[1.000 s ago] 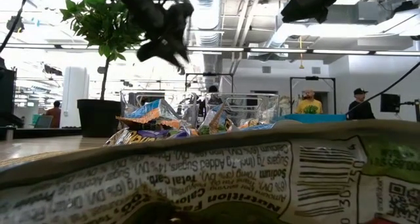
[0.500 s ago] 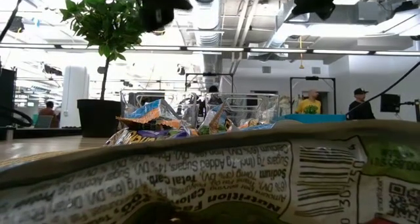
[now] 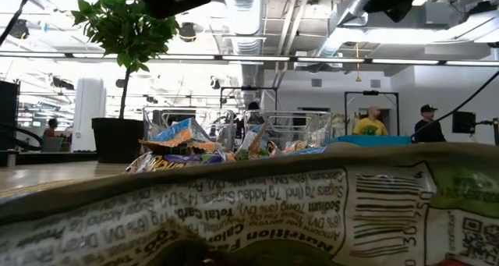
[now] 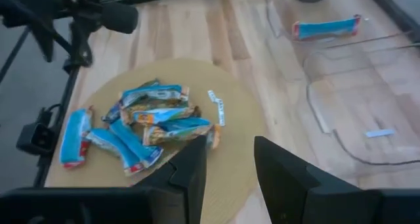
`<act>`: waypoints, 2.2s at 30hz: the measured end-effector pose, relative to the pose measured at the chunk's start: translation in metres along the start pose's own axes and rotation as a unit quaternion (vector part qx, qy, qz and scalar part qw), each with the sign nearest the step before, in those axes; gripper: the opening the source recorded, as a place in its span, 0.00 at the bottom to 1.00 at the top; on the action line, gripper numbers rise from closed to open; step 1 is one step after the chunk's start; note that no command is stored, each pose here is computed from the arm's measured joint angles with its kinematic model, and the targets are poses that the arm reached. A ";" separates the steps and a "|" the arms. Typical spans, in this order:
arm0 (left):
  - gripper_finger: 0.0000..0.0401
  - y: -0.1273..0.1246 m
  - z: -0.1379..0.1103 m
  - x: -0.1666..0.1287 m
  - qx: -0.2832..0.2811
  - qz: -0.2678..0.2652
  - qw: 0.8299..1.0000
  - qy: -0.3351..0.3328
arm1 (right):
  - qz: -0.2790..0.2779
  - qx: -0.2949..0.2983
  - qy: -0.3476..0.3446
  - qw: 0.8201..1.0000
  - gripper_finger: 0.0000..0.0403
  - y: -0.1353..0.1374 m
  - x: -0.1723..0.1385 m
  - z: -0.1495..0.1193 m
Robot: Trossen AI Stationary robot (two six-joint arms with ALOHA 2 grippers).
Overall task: Pick and place Granola Bars by type
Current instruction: Put the bottom red granola bar into the left transparent bin
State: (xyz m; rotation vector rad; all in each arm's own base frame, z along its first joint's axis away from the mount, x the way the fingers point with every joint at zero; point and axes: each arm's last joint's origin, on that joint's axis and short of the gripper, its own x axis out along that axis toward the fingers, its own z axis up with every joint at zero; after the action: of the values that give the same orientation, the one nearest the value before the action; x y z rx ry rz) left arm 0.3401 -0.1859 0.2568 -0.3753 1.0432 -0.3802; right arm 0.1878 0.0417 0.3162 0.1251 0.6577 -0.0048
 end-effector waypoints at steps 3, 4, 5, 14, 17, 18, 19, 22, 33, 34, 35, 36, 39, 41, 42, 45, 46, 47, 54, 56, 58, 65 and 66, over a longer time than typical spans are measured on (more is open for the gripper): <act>0.31 -0.013 0.009 0.021 0.013 -0.004 1.000 0.007 | 0.004 -0.004 0.020 1.000 0.29 0.003 -0.001 -0.005; 0.31 -0.017 0.010 0.028 0.015 -0.004 1.000 0.014 | 0.005 -0.004 0.024 1.000 0.29 0.004 -0.001 -0.006; 0.31 -0.019 0.010 0.035 0.015 -0.003 1.000 0.025 | 0.005 -0.004 0.027 1.000 0.29 0.005 -0.001 -0.007; 0.38 -0.034 0.014 0.094 0.023 0.062 0.997 0.041 | 0.003 -0.014 0.055 0.998 0.29 0.006 -0.002 -0.013; 0.39 -0.032 0.013 0.107 0.021 0.102 0.994 0.037 | 0.001 -0.014 0.056 0.998 0.29 0.006 -0.002 -0.013; 0.39 -0.031 0.014 0.111 0.017 0.102 0.994 0.037 | -0.001 -0.015 0.057 0.998 0.29 0.006 -0.002 -0.013; 0.39 -0.031 0.014 0.113 0.011 0.099 0.994 0.036 | -0.002 -0.015 0.057 0.998 0.29 0.006 -0.002 -0.013; 0.39 -0.029 0.010 0.116 -0.002 0.101 0.994 0.042 | -0.002 -0.015 0.058 0.998 0.29 0.006 -0.002 -0.013; 0.39 -0.024 0.001 0.122 -0.003 0.108 0.993 0.053 | -0.011 -0.017 0.055 0.998 0.29 0.005 -0.002 -0.013; 0.40 -0.025 0.002 0.123 -0.003 0.105 0.993 0.049 | -0.011 -0.019 0.055 0.998 0.29 0.005 -0.002 -0.013; 0.40 -0.024 0.002 0.127 -0.002 0.102 0.994 0.046 | -0.011 -0.019 0.055 0.998 0.29 0.005 -0.002 -0.013; 0.40 -0.022 0.001 0.131 -0.001 0.100 0.994 0.047 | -0.012 -0.019 0.054 0.998 0.29 0.005 -0.002 -0.013; 0.40 -0.017 -0.005 0.144 -0.005 0.088 0.994 0.067 | -0.011 -0.020 0.053 0.998 0.29 0.005 -0.002 -0.013; 0.40 -0.017 -0.005 0.150 -0.010 0.076 0.995 0.068 | -0.011 -0.020 0.052 0.998 0.29 0.005 -0.002 -0.013; 0.39 -0.016 -0.006 0.152 -0.011 0.075 0.995 0.069 | -0.011 -0.019 0.051 0.998 0.29 0.005 -0.002 -0.012; 0.39 -0.016 -0.006 0.152 -0.013 0.082 0.994 0.068 | -0.011 -0.019 0.050 0.999 0.29 0.006 -0.002 -0.012; 0.38 -0.015 -0.006 0.152 -0.013 0.086 0.994 0.066 | -0.010 -0.019 0.048 0.999 0.29 0.006 -0.002 -0.012; 0.37 -0.015 -0.006 0.152 -0.013 0.090 0.994 0.064 | -0.010 -0.019 0.048 0.999 0.29 0.006 -0.002 -0.012; 0.17 -0.015 -0.009 0.151 -0.032 0.103 0.992 0.068 | -0.010 -0.018 0.047 0.999 0.29 0.006 -0.002 -0.012; 0.07 -0.015 -0.010 0.151 -0.035 0.106 0.991 0.067 | -0.010 -0.019 0.047 0.999 0.29 0.006 -0.002 -0.012; 0.02 -0.015 -0.010 0.152 -0.042 0.106 0.991 0.067 | -0.010 -0.019 0.047 0.999 0.29 0.006 -0.002 -0.012; 0.02 -0.016 -0.008 0.153 -0.045 0.090 0.993 0.064 | -0.010 -0.019 0.047 0.999 0.29 0.006 -0.002 -0.012; 0.02 -0.017 -0.008 0.153 -0.045 0.086 0.993 0.065 | -0.010 -0.019 0.047 0.999 0.29 0.006 -0.002 -0.012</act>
State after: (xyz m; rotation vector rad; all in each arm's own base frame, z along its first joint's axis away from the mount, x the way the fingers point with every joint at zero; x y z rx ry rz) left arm 0.3996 -0.2741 0.1450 -0.3412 1.2136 -0.2065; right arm 0.1793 0.0487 0.3088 0.0830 0.7534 -0.0051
